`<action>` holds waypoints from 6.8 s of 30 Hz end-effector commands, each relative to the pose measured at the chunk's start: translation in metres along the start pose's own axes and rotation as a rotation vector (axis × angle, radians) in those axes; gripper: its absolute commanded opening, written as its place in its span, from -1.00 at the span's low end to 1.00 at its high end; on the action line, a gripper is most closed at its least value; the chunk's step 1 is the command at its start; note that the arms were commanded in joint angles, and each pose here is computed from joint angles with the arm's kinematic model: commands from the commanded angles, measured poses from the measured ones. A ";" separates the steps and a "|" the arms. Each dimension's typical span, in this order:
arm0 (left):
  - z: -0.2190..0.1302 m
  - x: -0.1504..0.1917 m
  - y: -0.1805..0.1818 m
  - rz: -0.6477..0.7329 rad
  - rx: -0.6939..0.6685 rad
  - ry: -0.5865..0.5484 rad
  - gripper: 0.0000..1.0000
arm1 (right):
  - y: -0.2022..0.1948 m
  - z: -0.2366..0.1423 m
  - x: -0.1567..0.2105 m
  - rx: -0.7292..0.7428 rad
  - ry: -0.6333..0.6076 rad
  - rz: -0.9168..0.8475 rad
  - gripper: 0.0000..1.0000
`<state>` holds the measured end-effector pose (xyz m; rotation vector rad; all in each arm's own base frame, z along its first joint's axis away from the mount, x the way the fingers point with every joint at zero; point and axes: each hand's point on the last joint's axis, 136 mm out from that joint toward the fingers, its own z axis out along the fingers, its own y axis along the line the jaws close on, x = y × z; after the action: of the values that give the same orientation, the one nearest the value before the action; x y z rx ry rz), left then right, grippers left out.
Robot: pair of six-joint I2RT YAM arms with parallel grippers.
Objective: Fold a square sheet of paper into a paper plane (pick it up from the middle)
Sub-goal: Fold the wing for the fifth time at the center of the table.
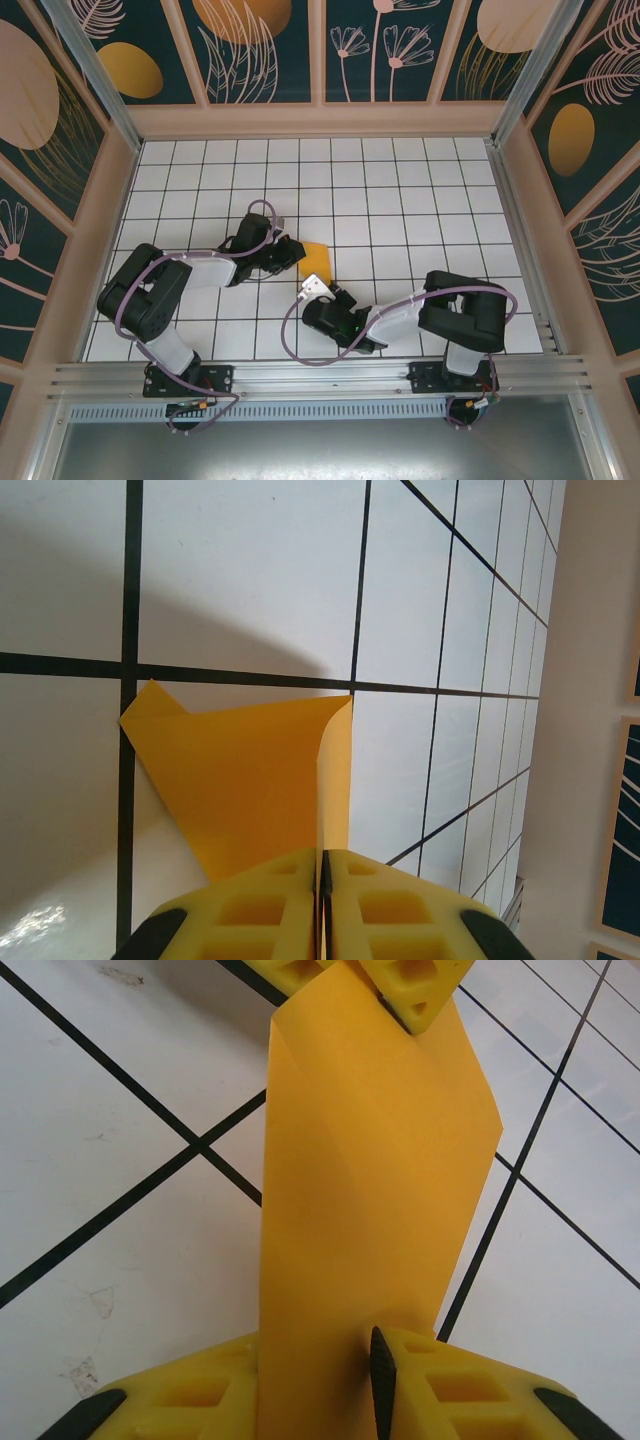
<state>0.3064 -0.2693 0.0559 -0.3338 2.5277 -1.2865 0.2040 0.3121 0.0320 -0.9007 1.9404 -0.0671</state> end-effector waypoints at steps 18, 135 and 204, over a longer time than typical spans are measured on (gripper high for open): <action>-0.003 0.003 -0.006 0.027 0.003 0.017 -0.77 | -0.005 0.003 -0.001 0.026 -0.005 0.052 -0.45; -0.033 0.005 0.031 -0.320 -0.219 -0.097 0.23 | 0.021 0.022 -0.009 -0.404 0.136 0.446 -0.98; -0.027 0.006 0.036 -0.422 -0.259 -0.085 -0.79 | 0.024 0.010 -0.012 -0.431 0.090 0.417 -0.79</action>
<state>0.2893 -0.2242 0.0379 -1.0344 2.6162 -1.0227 0.2018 0.3435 0.0260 -0.7483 2.2269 0.5919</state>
